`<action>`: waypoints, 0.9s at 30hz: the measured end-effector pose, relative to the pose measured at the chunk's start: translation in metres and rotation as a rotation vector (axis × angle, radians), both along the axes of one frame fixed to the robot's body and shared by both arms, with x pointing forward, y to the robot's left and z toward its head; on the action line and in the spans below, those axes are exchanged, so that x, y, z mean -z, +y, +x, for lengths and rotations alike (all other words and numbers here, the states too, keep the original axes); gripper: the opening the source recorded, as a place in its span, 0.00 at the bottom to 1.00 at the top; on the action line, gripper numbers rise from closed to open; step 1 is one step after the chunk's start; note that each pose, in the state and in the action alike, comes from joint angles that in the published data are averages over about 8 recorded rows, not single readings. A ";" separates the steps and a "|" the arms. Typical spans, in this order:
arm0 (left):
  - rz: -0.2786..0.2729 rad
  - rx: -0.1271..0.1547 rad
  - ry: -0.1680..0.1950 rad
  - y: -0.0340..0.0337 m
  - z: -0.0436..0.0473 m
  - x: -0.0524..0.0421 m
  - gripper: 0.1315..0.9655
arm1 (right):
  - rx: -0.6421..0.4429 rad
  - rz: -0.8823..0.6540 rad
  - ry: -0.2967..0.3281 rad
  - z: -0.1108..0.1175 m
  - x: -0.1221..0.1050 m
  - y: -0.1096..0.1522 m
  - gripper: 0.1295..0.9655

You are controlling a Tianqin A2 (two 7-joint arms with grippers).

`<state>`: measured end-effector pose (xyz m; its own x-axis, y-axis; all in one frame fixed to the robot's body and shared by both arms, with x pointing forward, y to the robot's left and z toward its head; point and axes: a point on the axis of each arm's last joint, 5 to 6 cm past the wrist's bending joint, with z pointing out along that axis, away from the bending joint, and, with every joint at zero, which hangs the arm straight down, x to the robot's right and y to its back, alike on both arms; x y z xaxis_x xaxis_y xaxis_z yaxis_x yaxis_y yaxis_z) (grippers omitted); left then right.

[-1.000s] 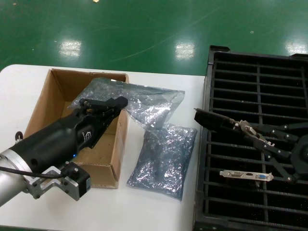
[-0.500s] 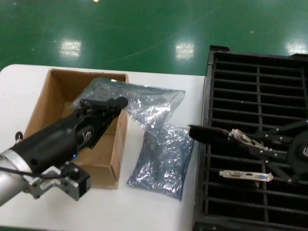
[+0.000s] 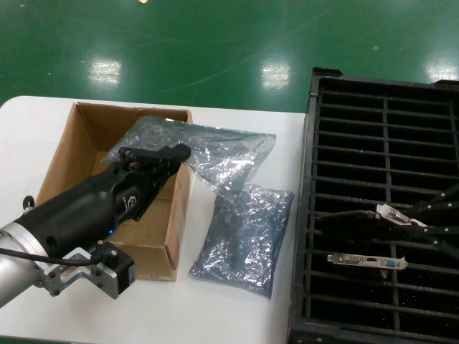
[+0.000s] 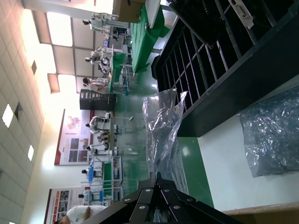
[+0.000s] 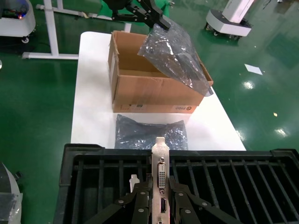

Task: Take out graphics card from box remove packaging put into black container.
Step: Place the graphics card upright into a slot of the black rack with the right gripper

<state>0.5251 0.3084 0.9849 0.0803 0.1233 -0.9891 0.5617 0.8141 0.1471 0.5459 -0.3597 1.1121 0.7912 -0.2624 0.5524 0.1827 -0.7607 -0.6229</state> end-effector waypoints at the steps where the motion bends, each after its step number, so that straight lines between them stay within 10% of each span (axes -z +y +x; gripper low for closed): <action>1: 0.000 0.000 0.000 0.0000 0.0000 0.0000 0.01 | 0.001 -0.005 0.003 0.001 -0.001 0.000 0.07; 27: 0.000 0.000 0.000 0.0000 0.0000 0.0000 0.01 | -0.031 -0.092 0.098 0.015 -0.007 0.020 0.07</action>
